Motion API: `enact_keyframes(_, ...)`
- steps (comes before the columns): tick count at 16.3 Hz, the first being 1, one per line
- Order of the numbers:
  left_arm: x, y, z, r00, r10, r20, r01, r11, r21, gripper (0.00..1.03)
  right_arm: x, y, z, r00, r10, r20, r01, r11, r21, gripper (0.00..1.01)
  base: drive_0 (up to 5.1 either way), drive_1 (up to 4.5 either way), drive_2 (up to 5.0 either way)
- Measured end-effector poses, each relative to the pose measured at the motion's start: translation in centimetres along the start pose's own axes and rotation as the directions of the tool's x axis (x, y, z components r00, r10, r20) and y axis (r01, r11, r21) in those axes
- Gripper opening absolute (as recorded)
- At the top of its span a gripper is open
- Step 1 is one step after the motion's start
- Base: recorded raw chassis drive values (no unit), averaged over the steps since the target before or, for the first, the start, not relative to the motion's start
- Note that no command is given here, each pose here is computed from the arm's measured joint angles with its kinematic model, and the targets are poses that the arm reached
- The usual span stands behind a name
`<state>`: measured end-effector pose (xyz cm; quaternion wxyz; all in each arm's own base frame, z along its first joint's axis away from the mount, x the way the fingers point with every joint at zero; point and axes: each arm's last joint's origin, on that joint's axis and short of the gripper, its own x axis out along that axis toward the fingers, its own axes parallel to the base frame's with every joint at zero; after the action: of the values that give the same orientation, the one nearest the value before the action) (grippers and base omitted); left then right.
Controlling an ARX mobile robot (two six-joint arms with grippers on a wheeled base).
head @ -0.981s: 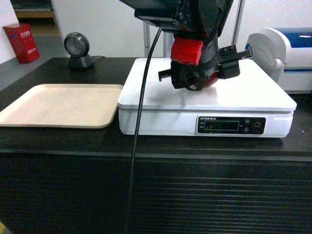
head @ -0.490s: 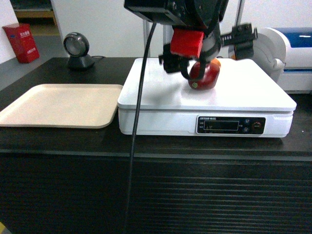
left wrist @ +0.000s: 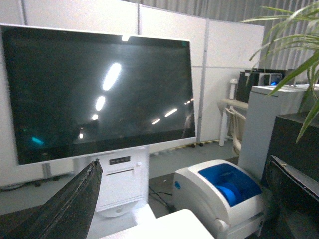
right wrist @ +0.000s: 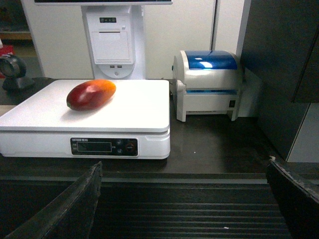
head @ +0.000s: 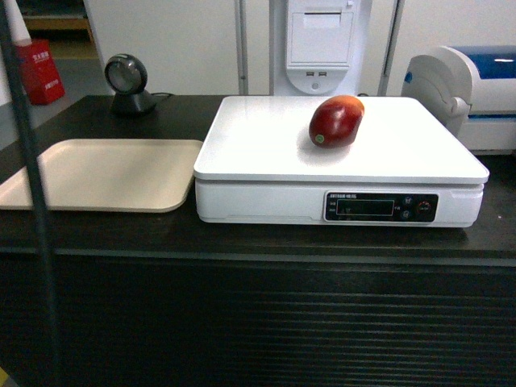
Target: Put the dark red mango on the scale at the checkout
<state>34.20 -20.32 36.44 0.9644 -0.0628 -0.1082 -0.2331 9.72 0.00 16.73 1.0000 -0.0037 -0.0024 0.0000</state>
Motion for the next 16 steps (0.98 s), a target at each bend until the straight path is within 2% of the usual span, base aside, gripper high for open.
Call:
enact_keyframes(2,-4.8,3.1,2.0,0.996,0.075,0.058,-0.077,0.9966,0.028,0.98,0.0,0.0,0.0,1.000,0.000,0.000,0.000,1.0000,0.000,0.98,0.0,0.00,0.0)
enact_keyframes(3,-7.5,4.7,3.8,0.987,0.125,0.098,-0.130,0.9905,0.045,0.98,0.0,0.0,0.0,1.000,0.000,0.000,0.000,1.0000,0.000,0.98,0.0,0.00,0.0)
enact_keyframes(4,-9.3,5.9,5.2,0.974,0.205,0.094,-0.212,0.9752,0.065,0.96,0.0,0.0,0.0,1.000,0.000,0.000,0.000,1.0000,0.000,0.98,0.0,0.00,0.0)
enact_keyframes(5,-12.1,7.4,6.2,0.926,0.379,-0.009,-0.376,0.9215,0.098,0.84,0.0,0.0,0.0,1.000,0.000,0.000,0.000,1.0000,0.000,0.98,0.0,0.00,0.0)
enact_keyframes(6,-15.8,8.9,4.7,0.891,0.439,-0.114,-0.423,0.8955,0.137,0.71,0.0,0.0,0.0,1.000,0.000,0.000,0.000,1.0000,0.000,0.98,0.0,0.00,0.0)
enact_keyframes(7,-18.9,10.1,2.6,0.869,0.465,-0.170,-0.443,0.8835,0.154,0.60,0.0,0.0,0.0,1.000,0.000,0.000,0.000,1.0000,0.000,0.98,0.0,0.00,0.0)
enact_keyframes(8,-21.0,10.7,0.9,0.854,0.491,-0.173,-0.468,0.8691,0.160,0.49,0.0,0.0,0.0,1.000,0.000,0.000,0.000,1.0000,0.000,0.98,0.0,0.00,0.0)
enact_keyframes(9,-22.3,10.5,-0.1,0.859,0.487,-0.157,-0.465,0.8712,0.157,0.38,0.0,0.0,0.0,1.000,0.000,0.000,0.000,1.0000,0.000,0.98,0.0,0.00,0.0)
enact_keyframes(10,-23.5,10.1,-1.3,0.874,0.463,-0.147,-0.442,0.8839,0.152,0.26,0.0,0.0,0.0,1.000,0.000,0.000,0.000,1.0000,0.000,0.98,0.0,0.00,0.0)
enact_keyframes(11,-24.4,10.0,-2.6,0.876,0.456,-0.157,-0.434,0.8878,0.152,0.15,0.0,0.0,0.0,1.000,0.000,0.000,0.000,1.0000,0.000,0.98,0.0,0.00,0.0)
enact_keyframes(12,-26.5,10.8,-4.8,0.867,0.465,-0.181,-0.441,0.8833,0.158,0.02,0.0,0.0,0.0,1.000,0.000,0.000,0.000,1.0000,0.000,0.98,0.0,0.00,0.0)
enact_keyframes(13,-27.1,10.9,-5.4,0.857,0.483,-0.182,-0.458,0.8741,0.161,0.02,0.0,0.0,0.0,1.000,0.000,0.000,0.000,1.0000,0.000,0.98,0.0,0.00,0.0)
enact_keyframes(16,-28.6,10.2,-6.9,0.870,0.460,-0.177,-0.437,0.8858,0.158,0.02,0.0,0.0,0.0,1.000,0.000,0.000,0.000,1.0000,0.000,0.98,0.0,0.00,0.0)
